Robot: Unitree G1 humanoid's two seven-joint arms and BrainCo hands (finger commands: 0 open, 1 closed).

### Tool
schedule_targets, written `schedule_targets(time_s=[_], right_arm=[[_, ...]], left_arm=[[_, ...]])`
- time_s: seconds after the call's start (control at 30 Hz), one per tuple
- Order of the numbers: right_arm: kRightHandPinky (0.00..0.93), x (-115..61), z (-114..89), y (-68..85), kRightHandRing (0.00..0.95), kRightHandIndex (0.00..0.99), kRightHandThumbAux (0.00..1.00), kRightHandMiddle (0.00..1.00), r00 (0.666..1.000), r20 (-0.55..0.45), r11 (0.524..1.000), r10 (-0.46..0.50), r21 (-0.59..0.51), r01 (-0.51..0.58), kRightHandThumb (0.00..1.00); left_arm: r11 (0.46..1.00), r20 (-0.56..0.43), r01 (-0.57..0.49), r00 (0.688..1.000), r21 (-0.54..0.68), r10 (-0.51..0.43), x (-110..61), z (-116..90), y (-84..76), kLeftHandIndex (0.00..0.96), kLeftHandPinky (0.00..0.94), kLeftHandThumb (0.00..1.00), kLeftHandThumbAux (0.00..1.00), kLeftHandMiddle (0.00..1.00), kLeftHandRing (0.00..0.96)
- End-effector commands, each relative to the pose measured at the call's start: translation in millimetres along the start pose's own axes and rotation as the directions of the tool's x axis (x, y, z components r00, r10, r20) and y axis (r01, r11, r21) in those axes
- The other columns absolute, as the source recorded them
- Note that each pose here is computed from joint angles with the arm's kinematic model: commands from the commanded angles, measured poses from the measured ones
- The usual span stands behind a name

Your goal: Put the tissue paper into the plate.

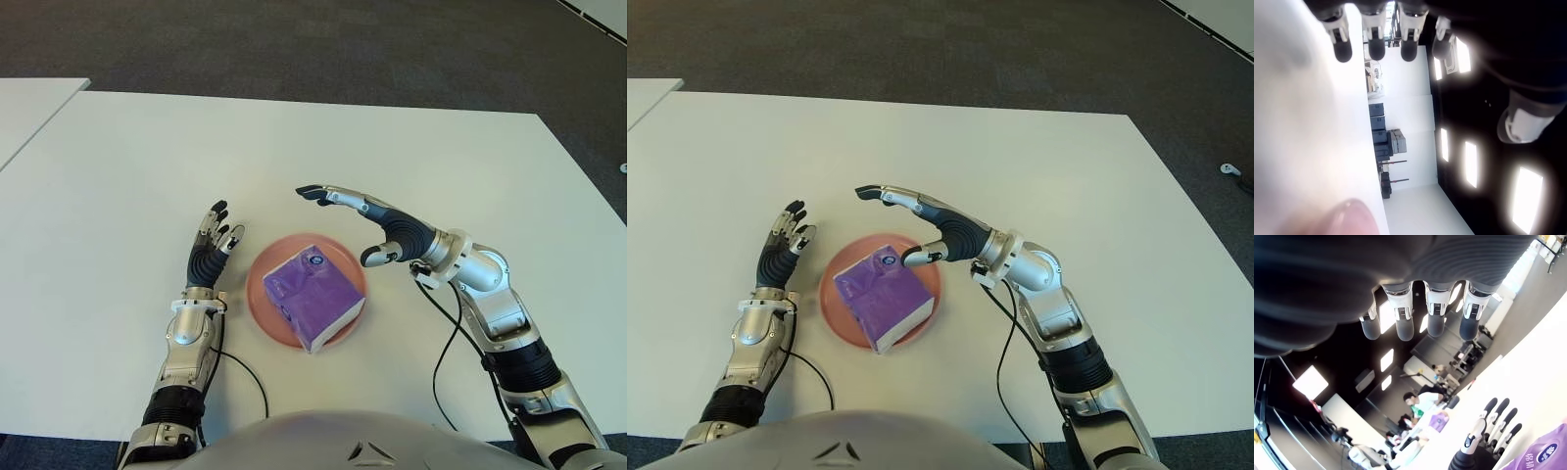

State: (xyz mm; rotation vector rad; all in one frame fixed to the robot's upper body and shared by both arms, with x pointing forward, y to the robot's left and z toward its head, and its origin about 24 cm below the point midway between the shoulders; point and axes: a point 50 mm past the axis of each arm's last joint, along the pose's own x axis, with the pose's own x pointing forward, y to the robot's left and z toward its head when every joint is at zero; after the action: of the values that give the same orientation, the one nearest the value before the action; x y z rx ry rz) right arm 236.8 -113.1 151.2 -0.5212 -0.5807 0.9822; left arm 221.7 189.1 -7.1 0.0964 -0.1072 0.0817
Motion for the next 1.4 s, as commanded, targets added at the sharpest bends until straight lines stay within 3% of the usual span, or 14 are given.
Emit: schedule_targets(time_s=[0.03,1.4], right_arm=[[0.000,-2.4,-1.4,1.4,0.000,0.000,0.191,0.000,1.000,-0.016,1.000,0.000,0.017,0.000,0.140],[0.000,2.5,-0.3,4.0,0.000,0.000,0.191,0.000,1.000,-0.015,1.000,0.001,0.019,-0.001,0.140]], left_arm=[[1.000,-0.053,-0.005,0.999,0.005,0.005,-9.3,-9.3,-2.1,0.000,0.000,0.000,0.468,0.000,0.000],[1.000,-0.063,0.001,0.998,0.004,0.000,-9.8,-11.5,2.5,0.000,0.000,0.000,0.461,0.000,0.000]])
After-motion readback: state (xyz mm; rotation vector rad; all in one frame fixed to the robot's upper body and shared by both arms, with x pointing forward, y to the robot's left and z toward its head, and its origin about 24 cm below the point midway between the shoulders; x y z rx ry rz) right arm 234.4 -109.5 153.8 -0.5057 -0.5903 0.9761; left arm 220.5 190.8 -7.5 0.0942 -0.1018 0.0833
